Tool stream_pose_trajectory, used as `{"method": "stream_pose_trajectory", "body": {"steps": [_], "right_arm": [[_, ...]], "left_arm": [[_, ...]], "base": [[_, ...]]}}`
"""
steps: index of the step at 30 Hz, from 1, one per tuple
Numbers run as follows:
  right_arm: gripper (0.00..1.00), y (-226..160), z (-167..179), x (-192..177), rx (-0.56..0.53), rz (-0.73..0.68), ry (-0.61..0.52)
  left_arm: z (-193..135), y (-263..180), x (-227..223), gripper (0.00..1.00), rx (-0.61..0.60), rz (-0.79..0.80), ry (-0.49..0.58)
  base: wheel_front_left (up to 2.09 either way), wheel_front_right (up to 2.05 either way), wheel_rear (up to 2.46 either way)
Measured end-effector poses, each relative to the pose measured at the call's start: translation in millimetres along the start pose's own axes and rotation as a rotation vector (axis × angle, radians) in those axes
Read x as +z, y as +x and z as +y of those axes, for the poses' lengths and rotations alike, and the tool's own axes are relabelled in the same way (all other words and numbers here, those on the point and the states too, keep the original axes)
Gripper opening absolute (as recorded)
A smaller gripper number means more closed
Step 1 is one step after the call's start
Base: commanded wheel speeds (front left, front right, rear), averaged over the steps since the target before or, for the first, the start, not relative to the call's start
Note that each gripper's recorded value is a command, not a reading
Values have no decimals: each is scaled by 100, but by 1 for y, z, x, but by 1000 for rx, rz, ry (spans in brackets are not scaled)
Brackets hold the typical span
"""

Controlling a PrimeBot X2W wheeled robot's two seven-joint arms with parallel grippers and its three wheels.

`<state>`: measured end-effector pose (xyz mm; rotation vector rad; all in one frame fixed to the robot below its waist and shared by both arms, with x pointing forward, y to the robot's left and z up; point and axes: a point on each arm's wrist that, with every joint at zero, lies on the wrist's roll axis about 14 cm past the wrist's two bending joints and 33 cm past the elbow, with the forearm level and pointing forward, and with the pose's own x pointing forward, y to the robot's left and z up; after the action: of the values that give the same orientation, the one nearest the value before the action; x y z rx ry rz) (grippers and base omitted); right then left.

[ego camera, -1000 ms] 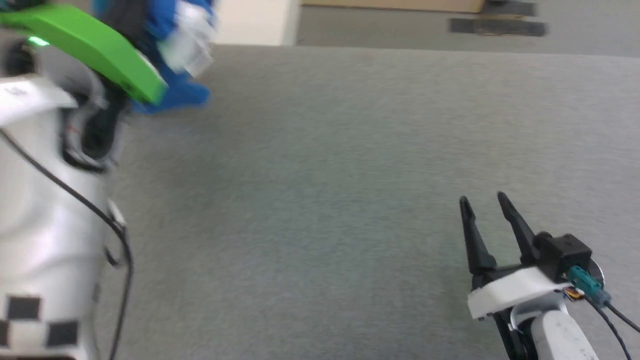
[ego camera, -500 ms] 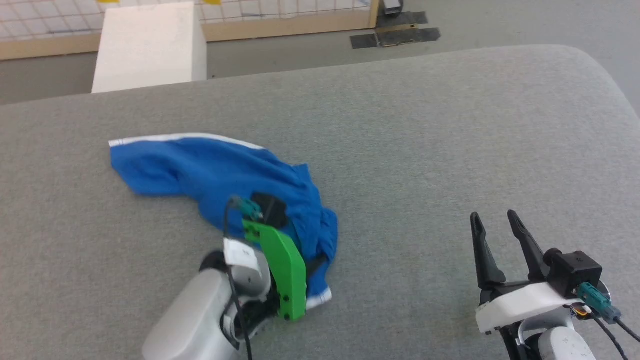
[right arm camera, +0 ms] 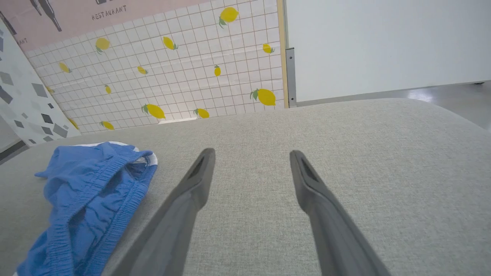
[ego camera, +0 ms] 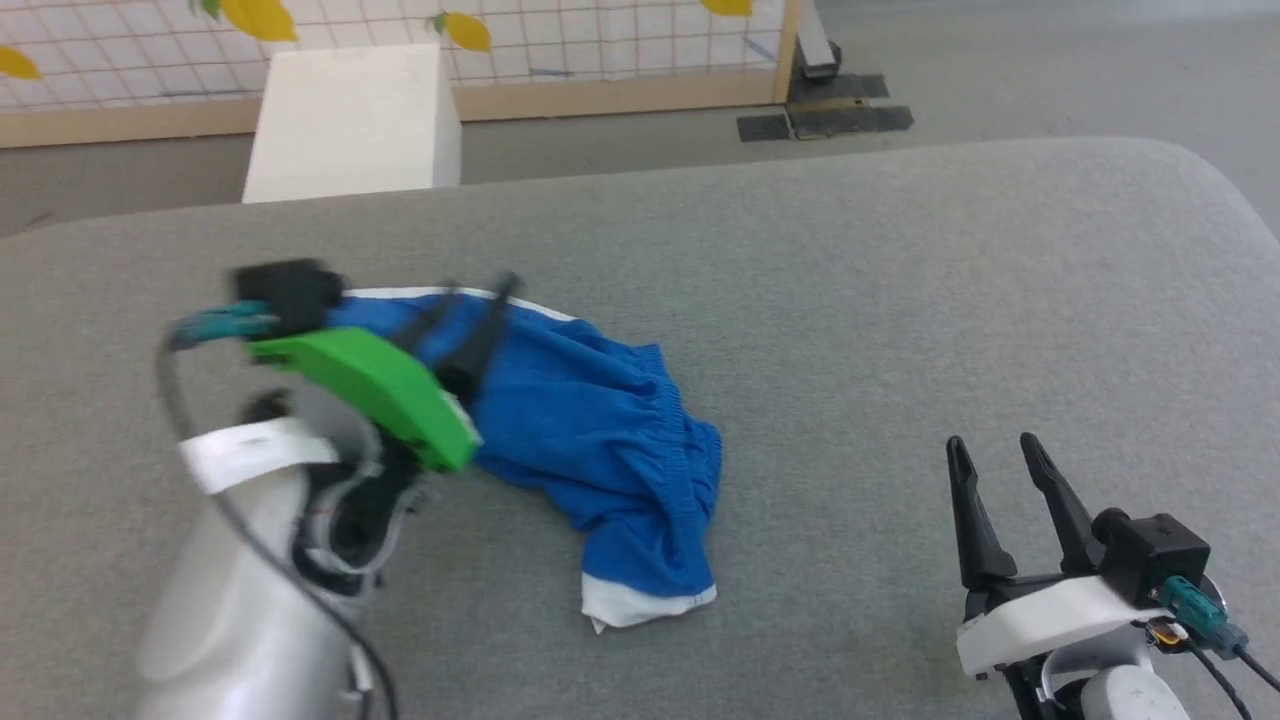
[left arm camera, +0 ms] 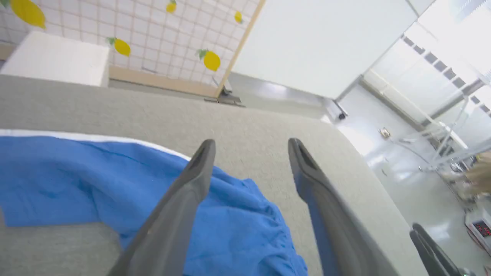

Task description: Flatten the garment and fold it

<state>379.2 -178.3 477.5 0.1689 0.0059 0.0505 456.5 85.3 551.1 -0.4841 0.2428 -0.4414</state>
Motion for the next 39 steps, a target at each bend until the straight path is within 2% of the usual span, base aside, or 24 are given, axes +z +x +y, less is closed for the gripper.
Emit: {"method": "stream_pose_trajectory", "body": {"steps": [2,4,5,7,11,15,19,23,26,30,34,39], "right_arm": [[100,2,4,1,12,-5,1],[100,4,9,2,27,-6,3],[100,4,11,2,34,-7,4],[100,6,16,2,49,-6,8],[100,8,23,-9,64,30,25],[100,20,29,-22,79,114,48],[100,54,49,-25,142,220,31],[100,100,86,-16,251,330,-31],[100,117,115,-24,334,440,-97],[100,116,150,-59,448,634,-191],[100,101,156,-106,487,824,-290],[100,93,161,-134,519,905,-342]], "left_arm": [[17,-13,33,100,55,-147,52],[38,-33,58,100,128,-287,182],[48,-43,64,100,159,-339,210],[70,-65,58,100,232,-389,310],[94,-90,30,100,328,-388,341],[95,-102,30,100,371,-425,357],[104,-111,28,100,427,-442,355],[112,-110,19,100,445,-427,337],[118,-108,12,100,456,-411,325],[127,-106,7,100,472,-400,308],[138,-108,6,100,503,-401,291],[151,-113,-3,100,544,-373,281]], "base": [[0,0,0],[0,0,0],[0,0,0],[0,0,0],[0,0,0],[0,0,0],[0,0,0],[0,0,0],[0,0,0],[0,0,0],[0,0,0],[0,0,0]]}}
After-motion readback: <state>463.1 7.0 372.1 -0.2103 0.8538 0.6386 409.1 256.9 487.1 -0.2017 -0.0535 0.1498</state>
